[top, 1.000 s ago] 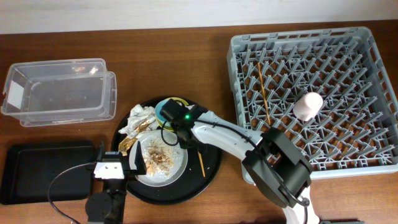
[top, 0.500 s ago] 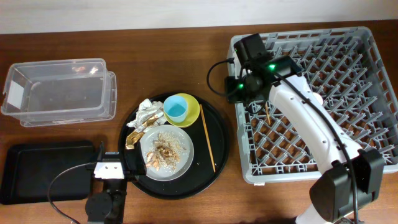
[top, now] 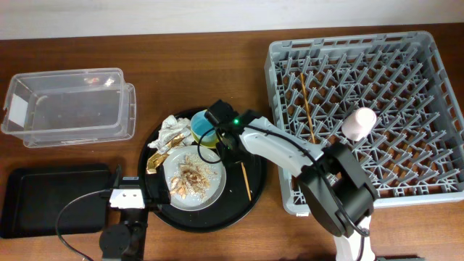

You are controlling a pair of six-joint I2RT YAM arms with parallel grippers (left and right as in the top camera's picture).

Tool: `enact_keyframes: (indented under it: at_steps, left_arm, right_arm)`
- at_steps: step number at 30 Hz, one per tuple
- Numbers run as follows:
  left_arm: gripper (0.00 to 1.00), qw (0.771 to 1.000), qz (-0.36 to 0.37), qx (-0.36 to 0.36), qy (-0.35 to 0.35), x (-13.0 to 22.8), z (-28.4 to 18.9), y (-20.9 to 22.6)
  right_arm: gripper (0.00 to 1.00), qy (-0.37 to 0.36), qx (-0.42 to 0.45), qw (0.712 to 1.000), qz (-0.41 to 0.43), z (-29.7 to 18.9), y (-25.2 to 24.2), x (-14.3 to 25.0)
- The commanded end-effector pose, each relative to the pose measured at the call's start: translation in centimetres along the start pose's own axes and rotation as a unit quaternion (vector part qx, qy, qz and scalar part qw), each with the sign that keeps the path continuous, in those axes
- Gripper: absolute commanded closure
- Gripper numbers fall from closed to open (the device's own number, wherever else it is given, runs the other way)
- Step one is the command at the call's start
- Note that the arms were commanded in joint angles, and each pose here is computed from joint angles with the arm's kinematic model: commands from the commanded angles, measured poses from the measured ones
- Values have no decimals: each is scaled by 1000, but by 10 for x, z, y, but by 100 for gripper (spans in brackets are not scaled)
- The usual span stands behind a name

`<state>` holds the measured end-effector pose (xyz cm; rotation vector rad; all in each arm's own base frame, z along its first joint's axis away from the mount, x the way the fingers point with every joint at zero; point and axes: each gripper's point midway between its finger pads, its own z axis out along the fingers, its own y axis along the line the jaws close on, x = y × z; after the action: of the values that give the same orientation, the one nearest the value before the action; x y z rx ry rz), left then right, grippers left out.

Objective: Sort waste into correct bins and load items into the dishwasher rack
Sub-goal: 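Carry the second chopstick to the dish rack and release it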

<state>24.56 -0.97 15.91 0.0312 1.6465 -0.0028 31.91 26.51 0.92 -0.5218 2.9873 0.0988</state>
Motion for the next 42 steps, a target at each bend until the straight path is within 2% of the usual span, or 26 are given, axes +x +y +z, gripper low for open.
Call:
enact_keyframes:
  at_steps: [1, 6, 7, 12, 16, 18, 20, 23, 26, 32, 35, 38, 39, 40, 42]
  left_arm:
    - [0, 1000, 10, 5, 1, 2, 0, -2]
    - [1, 1000, 10, 5, 1, 2, 0, -2]
    - [1, 1000, 10, 5, 1, 2, 0, -2]
    - [1, 1000, 10, 5, 1, 2, 0, -2]
    - [1, 1000, 10, 5, 1, 2, 0, -2]
    - [1, 1000, 10, 5, 1, 2, 0, -2]
    - [1, 1000, 10, 5, 1, 2, 0, -2]
    - [1, 1000, 10, 5, 1, 2, 0, -2]
    - [1, 1000, 10, 5, 1, 2, 0, -2]
    - [1, 1000, 10, 5, 1, 2, 0, -2]
    - [1, 1000, 10, 5, 1, 2, 0, -2]
    - [0, 1000, 10, 5, 1, 2, 0, -2]
    - [0, 1000, 10, 5, 1, 2, 0, -2]
    - [1, 1000, 10, 5, 1, 2, 0, -2]
    - [1, 1000, 10, 5, 1, 2, 0, -2]
  right_arm:
    - [72, 21, 31, 999, 5, 21, -10, 9]
    - [72, 24, 25, 999, 6, 19, -8, 10]
    - [74, 26, 17, 1000, 6, 15, -5, 9]
    - [75, -8, 6, 1000, 9, -26, -3, -10]
    - [74, -20, -1, 999, 33, -40, -21, -19]
    - [74, -11, -2, 999, 42, -40, -29, -18]
    - [69, -3, 1, 999, 46, -40, -34, -15]
    - [69, 17, 3, 999, 44, -32, -33, -4]
    - [69, 35, -33, 998, 36, -25, -15, 7]
    - [70, 24, -57, 998, 11, -3, 11, 17]
    - [70, 17, -48, 999, 1, 2, 15, 20]
    - [70, 10, -4, 1000, 20, 7, 1, 22]
    - [71, 13, -4, 1000, 21, 9, 0, 25]
    - [80, 14, -3, 1000, 24, 11, 0, 26]
    - [86, 16, 0, 999, 33, 14, -2, 29]
